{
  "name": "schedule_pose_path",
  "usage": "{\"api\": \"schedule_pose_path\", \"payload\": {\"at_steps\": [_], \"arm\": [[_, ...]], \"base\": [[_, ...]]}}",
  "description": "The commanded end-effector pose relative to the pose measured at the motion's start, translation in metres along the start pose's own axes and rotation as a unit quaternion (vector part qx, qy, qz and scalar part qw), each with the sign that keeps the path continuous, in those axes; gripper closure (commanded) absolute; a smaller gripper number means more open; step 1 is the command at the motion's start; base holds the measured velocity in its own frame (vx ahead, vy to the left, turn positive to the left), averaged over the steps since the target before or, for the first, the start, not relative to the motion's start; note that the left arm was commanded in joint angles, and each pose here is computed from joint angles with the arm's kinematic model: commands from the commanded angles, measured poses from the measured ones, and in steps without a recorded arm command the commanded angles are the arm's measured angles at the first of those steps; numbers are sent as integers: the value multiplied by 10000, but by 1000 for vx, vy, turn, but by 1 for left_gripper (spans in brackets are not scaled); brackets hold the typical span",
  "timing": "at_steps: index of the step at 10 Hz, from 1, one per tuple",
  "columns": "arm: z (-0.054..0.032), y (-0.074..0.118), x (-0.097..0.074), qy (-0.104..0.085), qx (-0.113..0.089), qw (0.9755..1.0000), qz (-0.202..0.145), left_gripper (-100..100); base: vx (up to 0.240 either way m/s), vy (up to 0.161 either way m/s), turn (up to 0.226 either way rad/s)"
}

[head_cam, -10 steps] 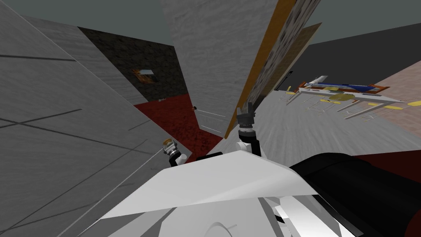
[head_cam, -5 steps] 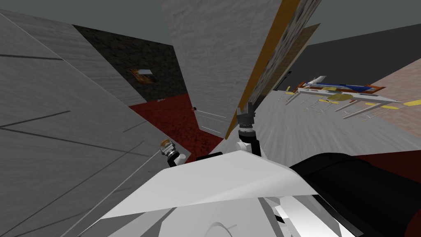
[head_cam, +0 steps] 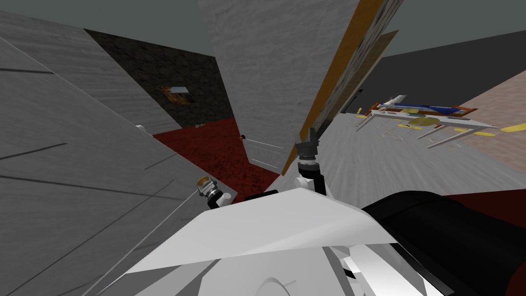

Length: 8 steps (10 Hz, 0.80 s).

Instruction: Push the door open

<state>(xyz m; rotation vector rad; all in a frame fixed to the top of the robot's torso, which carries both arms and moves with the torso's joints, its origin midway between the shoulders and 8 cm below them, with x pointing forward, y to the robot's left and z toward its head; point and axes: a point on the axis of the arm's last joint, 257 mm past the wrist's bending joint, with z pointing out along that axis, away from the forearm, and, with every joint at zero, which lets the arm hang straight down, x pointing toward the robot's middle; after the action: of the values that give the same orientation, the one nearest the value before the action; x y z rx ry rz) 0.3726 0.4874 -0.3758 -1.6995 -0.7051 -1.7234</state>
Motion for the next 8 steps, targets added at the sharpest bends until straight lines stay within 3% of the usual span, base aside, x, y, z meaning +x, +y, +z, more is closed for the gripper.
{"api": "schedule_pose_path", "payload": {"at_steps": [1,8], "arm": [[103,-155,48,130,158,9998,1,100],[111,-385,-12,45,512,9987,-58,100]], "base": [[68,13,-1],[66,16,-15]]}}
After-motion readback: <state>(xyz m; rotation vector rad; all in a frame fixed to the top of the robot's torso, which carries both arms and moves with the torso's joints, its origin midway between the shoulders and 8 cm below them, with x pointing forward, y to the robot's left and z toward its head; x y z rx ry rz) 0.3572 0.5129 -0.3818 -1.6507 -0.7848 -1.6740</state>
